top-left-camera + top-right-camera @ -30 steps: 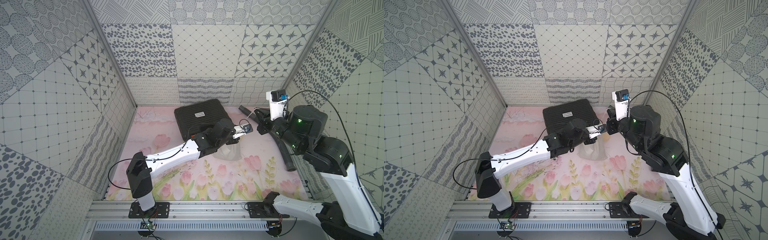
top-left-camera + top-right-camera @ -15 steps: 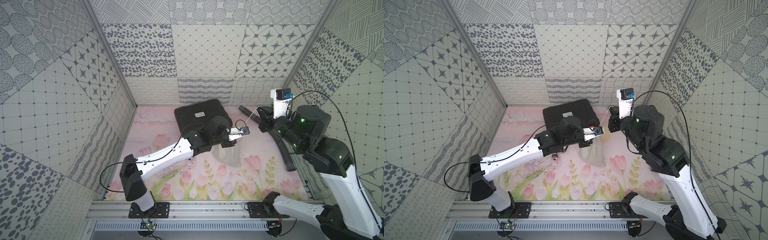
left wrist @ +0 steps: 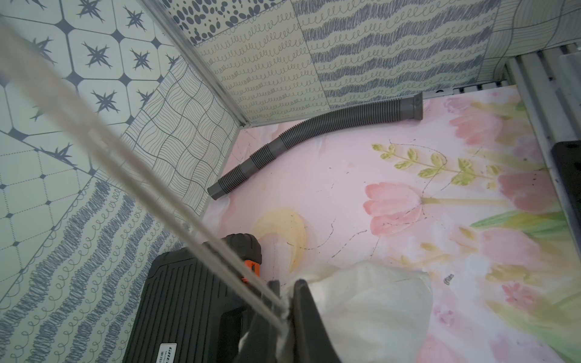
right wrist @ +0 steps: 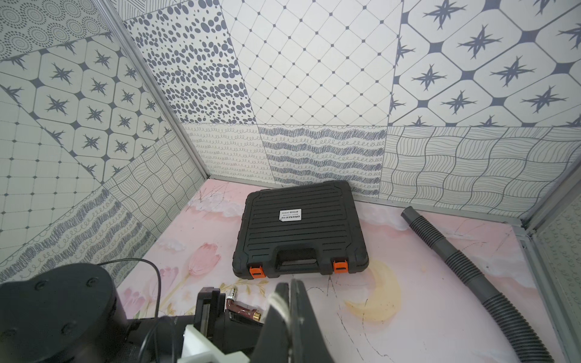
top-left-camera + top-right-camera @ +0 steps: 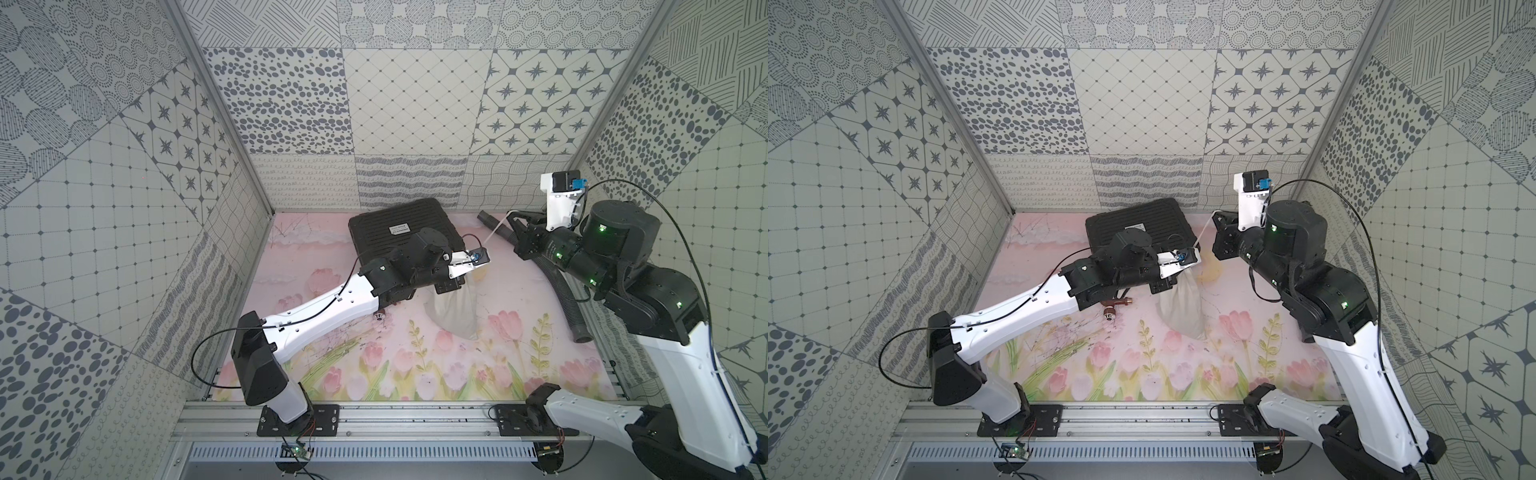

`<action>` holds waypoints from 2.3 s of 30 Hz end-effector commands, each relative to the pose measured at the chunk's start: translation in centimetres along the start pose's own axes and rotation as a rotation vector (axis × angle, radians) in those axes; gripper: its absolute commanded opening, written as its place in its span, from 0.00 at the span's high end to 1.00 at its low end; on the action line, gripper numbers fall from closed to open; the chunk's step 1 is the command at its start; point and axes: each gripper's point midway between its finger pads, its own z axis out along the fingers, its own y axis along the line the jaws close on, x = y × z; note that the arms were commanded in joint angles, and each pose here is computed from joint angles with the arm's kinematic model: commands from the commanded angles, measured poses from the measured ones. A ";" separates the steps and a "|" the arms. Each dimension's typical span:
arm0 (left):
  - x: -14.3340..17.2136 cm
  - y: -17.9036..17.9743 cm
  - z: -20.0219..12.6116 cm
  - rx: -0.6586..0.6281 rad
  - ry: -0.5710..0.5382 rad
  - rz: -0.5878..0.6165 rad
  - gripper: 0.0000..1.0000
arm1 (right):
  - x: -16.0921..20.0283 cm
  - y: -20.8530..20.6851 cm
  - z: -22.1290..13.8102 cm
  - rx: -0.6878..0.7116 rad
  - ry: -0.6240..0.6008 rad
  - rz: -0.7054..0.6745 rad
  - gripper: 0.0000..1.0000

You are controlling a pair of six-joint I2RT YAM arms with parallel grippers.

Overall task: Close the soil bag
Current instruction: Frap the soil bag at the center of the board.

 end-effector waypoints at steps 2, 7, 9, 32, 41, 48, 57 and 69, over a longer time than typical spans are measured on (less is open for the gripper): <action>10.6 -1.5 0.4 -0.096 0.512 0.213 0.90 | -13.6 1.5 -8.6 -0.126 -0.528 0.140 1.00; 10.4 -0.9 1.3 -0.167 0.528 0.287 0.86 | -14.8 2.1 -9.5 -0.164 -0.555 0.150 1.00; 10.4 -0.8 1.6 -0.182 0.522 0.307 0.85 | -15.4 2.3 -9.9 -0.172 -0.570 0.147 1.00; 13.1 -2.3 1.9 -0.137 0.581 0.339 0.98 | -16.8 2.6 -9.9 -0.163 -0.595 0.117 1.00; 11.8 -2.9 0.8 -0.040 0.517 0.183 1.00 | -13.4 2.2 -7.2 -0.150 -0.496 0.127 1.00; 10.6 -2.9 -0.7 0.033 0.460 0.054 1.00 | -11.1 1.0 -5.9 -0.084 -0.450 0.110 1.00; 10.4 -4.2 -1.9 0.140 0.434 -0.037 1.00 | -4.8 -1.6 -1.2 -0.014 -0.289 0.188 1.00; 9.9 -5.7 -3.3 0.212 0.365 -0.131 0.69 | -0.9 -0.9 0.3 -0.113 -0.175 0.243 1.00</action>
